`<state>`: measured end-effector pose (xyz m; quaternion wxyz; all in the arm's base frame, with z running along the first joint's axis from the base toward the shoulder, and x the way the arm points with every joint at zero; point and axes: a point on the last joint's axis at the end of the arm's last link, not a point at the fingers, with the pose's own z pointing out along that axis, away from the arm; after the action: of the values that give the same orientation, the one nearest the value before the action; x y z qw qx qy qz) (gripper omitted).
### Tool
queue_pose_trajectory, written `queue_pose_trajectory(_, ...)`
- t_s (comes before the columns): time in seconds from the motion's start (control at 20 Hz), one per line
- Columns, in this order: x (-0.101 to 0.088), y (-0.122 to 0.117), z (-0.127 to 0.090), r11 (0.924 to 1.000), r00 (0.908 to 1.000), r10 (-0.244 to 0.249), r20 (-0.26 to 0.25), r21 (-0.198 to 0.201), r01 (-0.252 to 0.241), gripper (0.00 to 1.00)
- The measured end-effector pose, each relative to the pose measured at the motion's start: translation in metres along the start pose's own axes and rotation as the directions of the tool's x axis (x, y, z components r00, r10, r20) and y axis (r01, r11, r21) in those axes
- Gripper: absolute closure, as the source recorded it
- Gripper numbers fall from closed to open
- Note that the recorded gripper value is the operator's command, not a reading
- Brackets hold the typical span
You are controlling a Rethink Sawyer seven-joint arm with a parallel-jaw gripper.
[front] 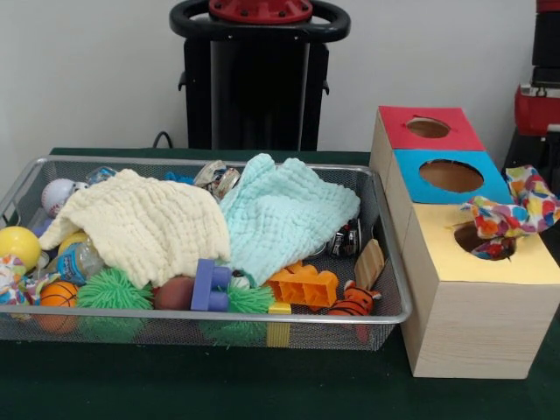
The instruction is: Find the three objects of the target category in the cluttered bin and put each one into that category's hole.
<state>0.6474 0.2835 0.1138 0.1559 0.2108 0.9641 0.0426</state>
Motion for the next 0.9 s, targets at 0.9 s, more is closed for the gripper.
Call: queue_pose_trajectory(0.9, -0.036, -0.030, 0.008, 0.9976, 0.9974, 0.069, 0.022, 0.004, -0.069, 1.00)
